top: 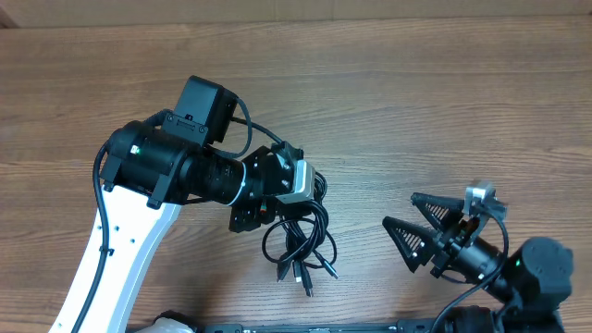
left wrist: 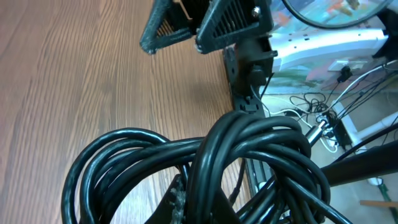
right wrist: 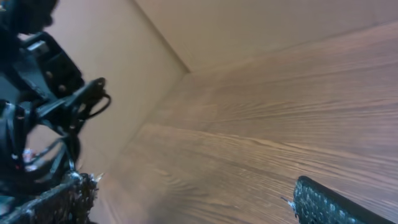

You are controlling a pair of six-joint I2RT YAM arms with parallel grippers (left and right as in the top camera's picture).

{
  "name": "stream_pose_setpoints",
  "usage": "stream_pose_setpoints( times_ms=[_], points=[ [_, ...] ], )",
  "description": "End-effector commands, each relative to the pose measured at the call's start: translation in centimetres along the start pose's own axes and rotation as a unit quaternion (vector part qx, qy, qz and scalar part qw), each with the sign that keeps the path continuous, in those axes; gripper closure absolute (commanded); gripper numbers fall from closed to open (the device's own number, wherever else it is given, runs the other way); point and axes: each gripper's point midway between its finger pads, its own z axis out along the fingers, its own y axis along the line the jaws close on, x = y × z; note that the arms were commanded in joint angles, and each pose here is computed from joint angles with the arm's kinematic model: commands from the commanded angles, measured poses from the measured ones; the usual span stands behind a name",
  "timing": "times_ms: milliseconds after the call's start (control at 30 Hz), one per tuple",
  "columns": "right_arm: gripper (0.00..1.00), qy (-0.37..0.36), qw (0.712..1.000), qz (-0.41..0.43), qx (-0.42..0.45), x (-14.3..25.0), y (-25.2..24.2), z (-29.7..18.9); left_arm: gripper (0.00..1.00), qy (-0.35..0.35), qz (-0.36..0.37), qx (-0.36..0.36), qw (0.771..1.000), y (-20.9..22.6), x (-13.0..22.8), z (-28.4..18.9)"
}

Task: Untangle cables
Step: 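Open the right gripper and move it toward the held bundle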

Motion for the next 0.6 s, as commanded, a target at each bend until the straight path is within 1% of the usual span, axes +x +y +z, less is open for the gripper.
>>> stream_pose_setpoints(
  times_ms=[0, 100, 233, 333, 567],
  points=[
    [0.00, 0.020, 0.998, -0.020, -0.057, -1.1, 3.0, -0.3, 0.96, -0.042, 0.052, 0.012, 0.998, -1.0, -1.7, -0.4],
    [0.00, 0.027, 0.996, -0.025, -0.079, -1.9, 4.3, -0.4, 0.96, -0.062, 0.068, 0.020, 0.996, -1.3, -2.4, -0.5],
    [0.00, 0.030, 0.994, -0.035, -0.100, -2.6, 5.7, -0.7, 0.96, -0.110, 0.091, 0.032, 0.989, -1.6, -4.2, -0.8],
    [0.00, 0.030, 0.993, -0.039, -0.105, -2.8, 6.2, -0.9, 0.96, -0.118, 0.103, 0.028, 0.987, -1.3, -4.5, -0.8],
    [0.00, 0.030, 0.991, -0.050, -0.121, -3.1, 7.2, -1.2, 0.96, -0.125, 0.072, 0.025, 0.989, -0.8, -5.0, -0.9]
  ],
)
